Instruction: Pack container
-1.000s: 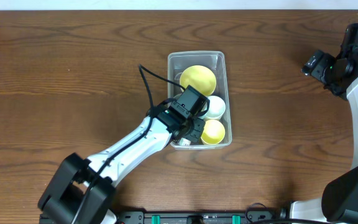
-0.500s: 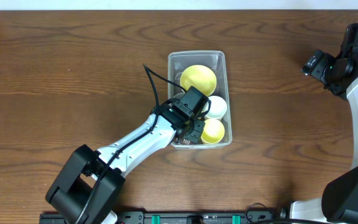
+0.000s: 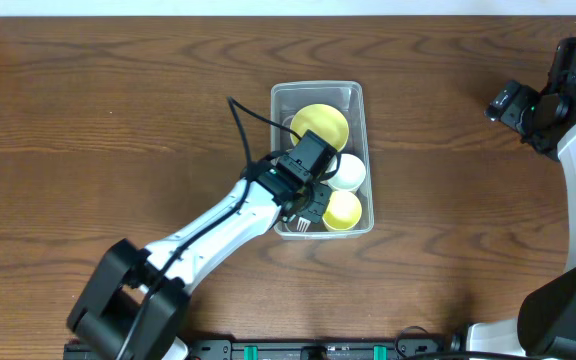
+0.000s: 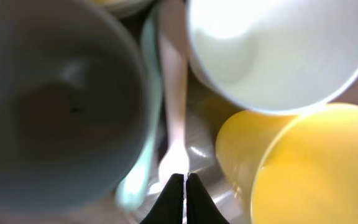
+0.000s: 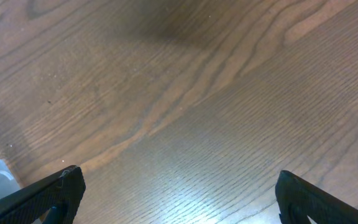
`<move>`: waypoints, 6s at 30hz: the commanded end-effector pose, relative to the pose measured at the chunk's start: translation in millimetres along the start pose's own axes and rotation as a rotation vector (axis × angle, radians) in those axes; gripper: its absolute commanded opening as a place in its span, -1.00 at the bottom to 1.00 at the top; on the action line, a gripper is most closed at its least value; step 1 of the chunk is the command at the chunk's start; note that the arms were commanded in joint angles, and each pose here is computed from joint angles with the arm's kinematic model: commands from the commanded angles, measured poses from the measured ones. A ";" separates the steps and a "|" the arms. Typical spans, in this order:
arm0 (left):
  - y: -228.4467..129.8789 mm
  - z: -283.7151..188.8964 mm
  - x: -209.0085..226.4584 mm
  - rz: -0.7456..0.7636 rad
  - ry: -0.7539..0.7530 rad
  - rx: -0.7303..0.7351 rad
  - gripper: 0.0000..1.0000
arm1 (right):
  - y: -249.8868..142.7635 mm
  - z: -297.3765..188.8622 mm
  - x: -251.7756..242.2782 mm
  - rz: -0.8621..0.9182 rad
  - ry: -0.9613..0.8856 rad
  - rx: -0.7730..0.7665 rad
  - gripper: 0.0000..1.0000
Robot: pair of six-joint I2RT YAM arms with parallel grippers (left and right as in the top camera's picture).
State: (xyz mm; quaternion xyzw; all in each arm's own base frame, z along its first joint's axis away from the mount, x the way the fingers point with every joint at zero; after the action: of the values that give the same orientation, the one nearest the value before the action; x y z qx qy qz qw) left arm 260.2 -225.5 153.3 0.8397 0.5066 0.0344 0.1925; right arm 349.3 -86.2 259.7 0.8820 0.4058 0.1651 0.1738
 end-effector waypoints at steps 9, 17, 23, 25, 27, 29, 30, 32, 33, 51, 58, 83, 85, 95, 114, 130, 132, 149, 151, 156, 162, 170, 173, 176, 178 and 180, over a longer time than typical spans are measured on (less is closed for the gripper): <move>3.1 -92.2 15.7 -0.024 0.140 -0.206 -0.49 | 0.1 1.9 -1.0 0.003 -0.007 0.004 0.98; -22.7 -182.1 35.1 -0.075 0.336 -0.453 0.96 | 0.1 1.9 -1.0 0.003 -0.007 0.004 0.99; -61.8 -243.7 46.5 -0.125 0.388 -0.631 0.96 | 0.1 1.9 -1.0 0.003 -0.007 0.004 0.99; -75.7 -256.7 48.5 -0.132 0.379 -0.664 0.96 | 0.1 1.9 -1.0 0.003 -0.007 0.004 0.99; -90.5 -266.5 50.9 -0.136 0.374 -0.682 0.96 | 0.2 1.9 -1.0 0.003 -0.007 0.003 0.99; -104.9 -271.7 53.5 -0.134 0.376 -0.675 0.96 | 0.1 1.9 -1.0 0.003 -0.007 0.004 0.97; -110.7 -273.1 54.7 -0.133 0.378 -0.669 0.96 | 0.1 1.9 -1.0 0.003 -0.007 0.004 0.98; -124.0 -274.8 57.3 -0.128 0.384 -0.645 0.96 | 0.1 1.9 -1.0 0.003 -0.007 0.004 0.98; -129.0 -275.0 58.3 -0.126 0.388 -0.633 0.96 | 0.1 1.9 -1.0 0.003 -0.007 0.004 0.98; -202.0 -304.9 80.5 -0.187 0.472 -0.788 0.96 | 0.1 1.9 -1.0 0.003 -0.007 0.004 0.98; -228.4 -308.0 85.8 -0.298 0.492 -0.943 0.96 | 0.1 1.9 -1.0 0.003 -0.007 0.004 0.99; -154.2 -175.4 111.3 -0.261 0.353 -1.167 0.96 | 0.1 1.9 -1.0 0.003 -0.007 0.004 0.99; -157.2 -162.4 113.9 -0.255 0.354 -1.193 0.96 | 0.2 1.9 -1.0 0.003 -0.007 0.003 0.98; -165.5 -126.5 120.8 -0.244 0.342 -1.206 0.96 | 0.1 1.9 -1.0 0.003 -0.007 0.004 0.98; -175.8 -85.4 129.8 -0.243 0.366 -1.085 0.96 | 0.1 1.9 -1.0 0.003 -0.007 0.004 0.99; -175.9 -85.0 129.9 -0.244 0.366 -1.082 0.96 | 0.1 1.9 -1.0 0.003 -0.007 0.004 0.98; -175.9 -85.0 129.9 -0.244 0.366 -1.082 0.96 | 0.1 1.9 -1.0 0.003 -0.007 0.004 0.99; -175.9 -85.0 129.9 -0.244 0.366 -1.082 0.96 | -10.4 -9.6 20.5 -0.057 0.035 -0.009 0.98; -175.9 -85.0 129.9 -0.244 0.366 -1.082 0.96 | -17.8 -22.8 33.7 -0.095 0.071 -0.028 0.99; -175.9 -85.0 129.9 -0.244 0.366 -1.082 0.96 | -51.4 -74.5 65.9 -0.235 0.189 -0.074 0.98; -175.9 -85.0 129.9 -0.244 0.366 -1.082 0.96 | -91.9 -148.3 73.9 -0.370 0.341 -0.169 0.98; -175.9 -85.0 129.9 -0.244 0.366 -1.082 0.96 | -101.0 -198.3 27.8 -0.290 0.425 -0.388 0.99; -175.9 -85.0 129.9 -0.244 0.366 -1.082 0.96 | -113.1 -195.6 9.2 -0.253 0.464 -0.466 0.98; -175.9 -85.0 129.9 -0.244 0.366 -1.082 0.96 | -134.4 -182.0 -8.7 -0.246 0.481 -0.478 0.99; -175.9 -85.0 129.9 -0.244 0.366 -1.082 0.96 | -147.2 -174.1 -19.6 -0.244 0.492 -0.488 0.99; -175.9 -85.0 129.9 -0.244 0.366 -1.082 0.96 | -158.1 -166.4 -28.8 -0.231 0.524 -0.533 0.99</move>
State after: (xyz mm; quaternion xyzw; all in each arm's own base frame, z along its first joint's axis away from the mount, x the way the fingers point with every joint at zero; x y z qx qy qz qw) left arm 153.8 -16.6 163.7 0.5256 0.5289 0.4158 0.5206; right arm 166.3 20.9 347.6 0.6908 0.4865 0.4503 0.2887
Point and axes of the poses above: each gripper's point midway between its finger pads, its own z axis out along the fingers, its own x axis along the line the jaws close on, y = z × x, the point moved 9 cm from there along -z, back along the fingers, and after that the axes turned 3 degrees about z, right-handed, at the moved point
